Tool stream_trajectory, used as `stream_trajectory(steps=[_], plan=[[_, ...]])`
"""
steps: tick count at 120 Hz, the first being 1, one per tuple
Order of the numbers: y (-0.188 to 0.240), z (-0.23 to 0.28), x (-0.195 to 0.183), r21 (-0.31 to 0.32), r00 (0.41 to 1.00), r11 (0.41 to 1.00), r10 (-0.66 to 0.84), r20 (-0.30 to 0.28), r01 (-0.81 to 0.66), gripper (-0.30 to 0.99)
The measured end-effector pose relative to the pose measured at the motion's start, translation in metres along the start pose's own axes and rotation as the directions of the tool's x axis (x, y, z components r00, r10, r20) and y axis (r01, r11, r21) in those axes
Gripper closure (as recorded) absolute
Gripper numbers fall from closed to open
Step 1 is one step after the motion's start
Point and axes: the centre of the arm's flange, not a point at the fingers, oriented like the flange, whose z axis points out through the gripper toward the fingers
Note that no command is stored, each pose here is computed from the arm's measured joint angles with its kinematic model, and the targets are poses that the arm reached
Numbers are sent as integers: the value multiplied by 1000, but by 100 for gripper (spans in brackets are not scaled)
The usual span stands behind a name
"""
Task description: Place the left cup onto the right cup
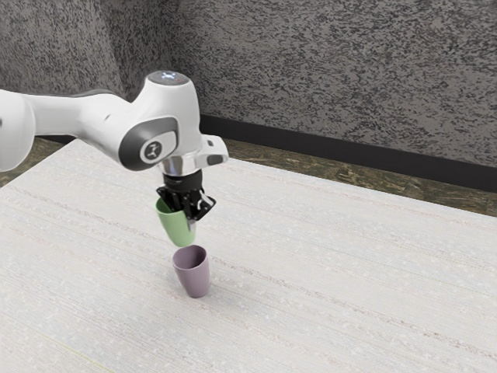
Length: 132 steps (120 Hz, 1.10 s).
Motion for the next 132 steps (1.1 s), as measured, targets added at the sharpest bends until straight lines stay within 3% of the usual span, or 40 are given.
stream_trajectory(steps=[132], plan=[[20, 5, -10, 10, 995, 995, -96, 21, 96, 78]])
